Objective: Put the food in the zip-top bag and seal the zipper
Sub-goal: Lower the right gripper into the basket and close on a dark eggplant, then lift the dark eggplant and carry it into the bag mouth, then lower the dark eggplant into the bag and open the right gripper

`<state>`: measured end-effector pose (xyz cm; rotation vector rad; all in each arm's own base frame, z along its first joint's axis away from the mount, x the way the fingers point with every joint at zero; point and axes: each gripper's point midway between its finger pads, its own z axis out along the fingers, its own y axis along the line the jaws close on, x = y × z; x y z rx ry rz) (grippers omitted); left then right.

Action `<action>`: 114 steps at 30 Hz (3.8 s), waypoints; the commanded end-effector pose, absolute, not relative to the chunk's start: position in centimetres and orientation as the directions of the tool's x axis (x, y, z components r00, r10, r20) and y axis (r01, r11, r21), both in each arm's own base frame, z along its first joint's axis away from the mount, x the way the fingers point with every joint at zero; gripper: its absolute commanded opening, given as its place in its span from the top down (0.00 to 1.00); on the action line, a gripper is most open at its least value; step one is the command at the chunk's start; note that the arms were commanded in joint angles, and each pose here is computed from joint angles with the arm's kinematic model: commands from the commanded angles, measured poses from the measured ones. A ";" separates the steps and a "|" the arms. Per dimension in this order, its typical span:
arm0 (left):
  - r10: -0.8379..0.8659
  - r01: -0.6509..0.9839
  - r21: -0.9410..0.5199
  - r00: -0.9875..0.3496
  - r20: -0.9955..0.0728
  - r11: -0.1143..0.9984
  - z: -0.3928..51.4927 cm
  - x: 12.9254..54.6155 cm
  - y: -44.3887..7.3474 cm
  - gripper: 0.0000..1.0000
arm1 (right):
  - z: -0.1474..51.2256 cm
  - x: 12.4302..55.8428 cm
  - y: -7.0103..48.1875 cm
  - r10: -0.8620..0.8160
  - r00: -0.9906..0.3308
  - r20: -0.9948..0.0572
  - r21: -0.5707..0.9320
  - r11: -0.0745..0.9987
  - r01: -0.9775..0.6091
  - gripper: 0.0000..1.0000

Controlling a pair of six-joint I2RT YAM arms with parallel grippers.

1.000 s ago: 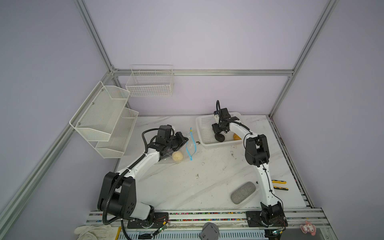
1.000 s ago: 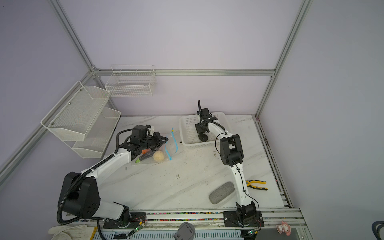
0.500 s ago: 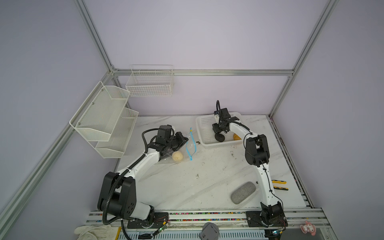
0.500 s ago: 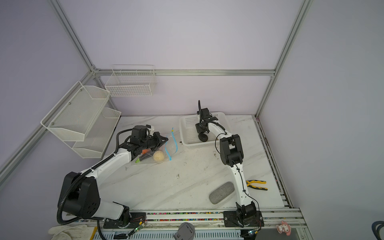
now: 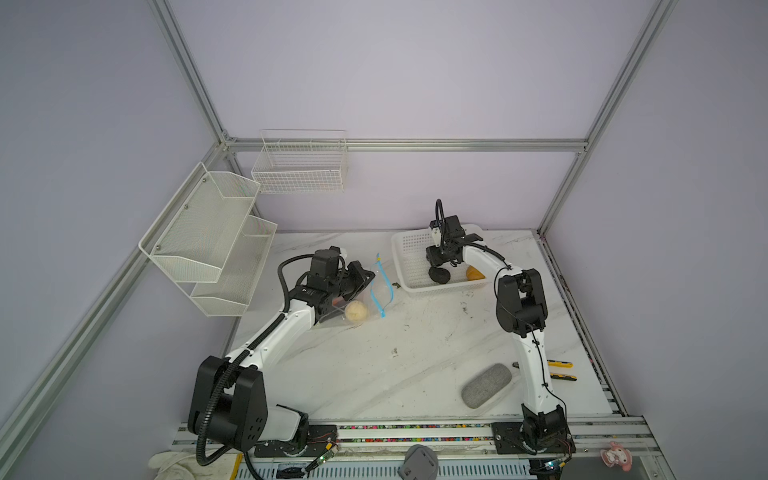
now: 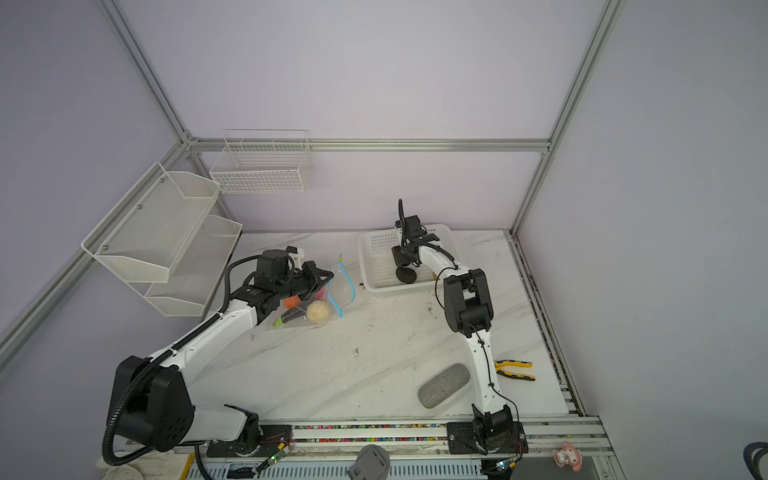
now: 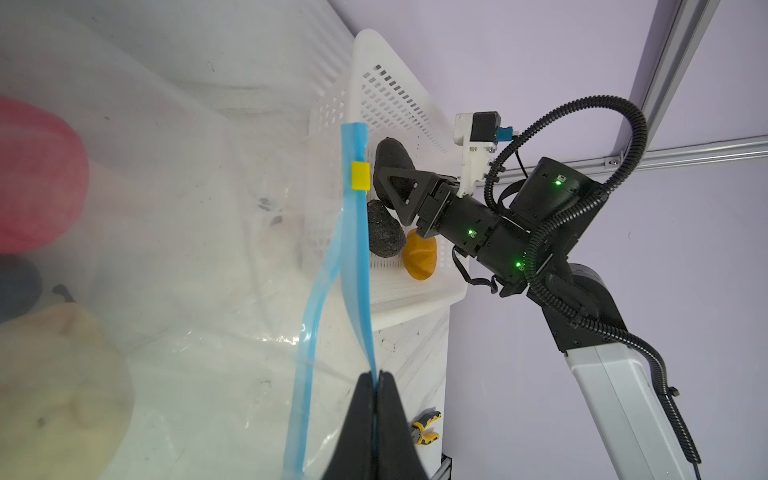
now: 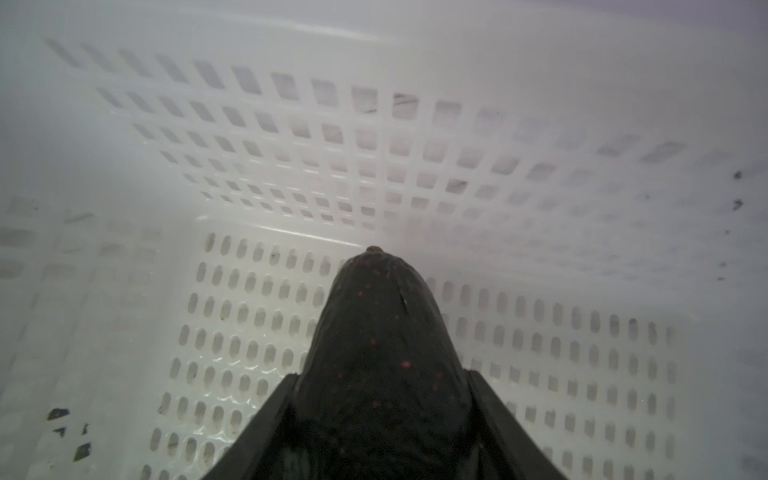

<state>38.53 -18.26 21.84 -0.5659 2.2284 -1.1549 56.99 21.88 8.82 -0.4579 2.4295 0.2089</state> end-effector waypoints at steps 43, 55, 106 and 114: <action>-0.588 -0.047 -0.840 -0.735 -0.337 0.540 24.4 39.5 -18.5 1.00 | 20.6 35.3 35.7 -0.209 -0.681 -0.702 0.526 0.492 -0.693 0.45; -0.590 -0.043 -0.841 -0.732 -0.341 0.540 24.6 39.3 -18.4 1.00 | 19.0 35.5 40.1 -0.231 -0.683 -0.693 0.538 0.463 -0.704 0.47; -0.575 -0.026 -0.846 -0.744 -0.340 0.533 24.6 39.1 -18.8 1.00 | 16.8 42.0 41.2 0.032 -0.730 -0.682 0.579 0.634 -0.513 0.50; -0.575 -0.022 -0.846 -0.742 -0.343 0.533 24.7 39.1 -18.7 1.00 | 16.0 42.5 41.0 0.044 -0.727 -0.686 0.565 0.661 -0.493 0.49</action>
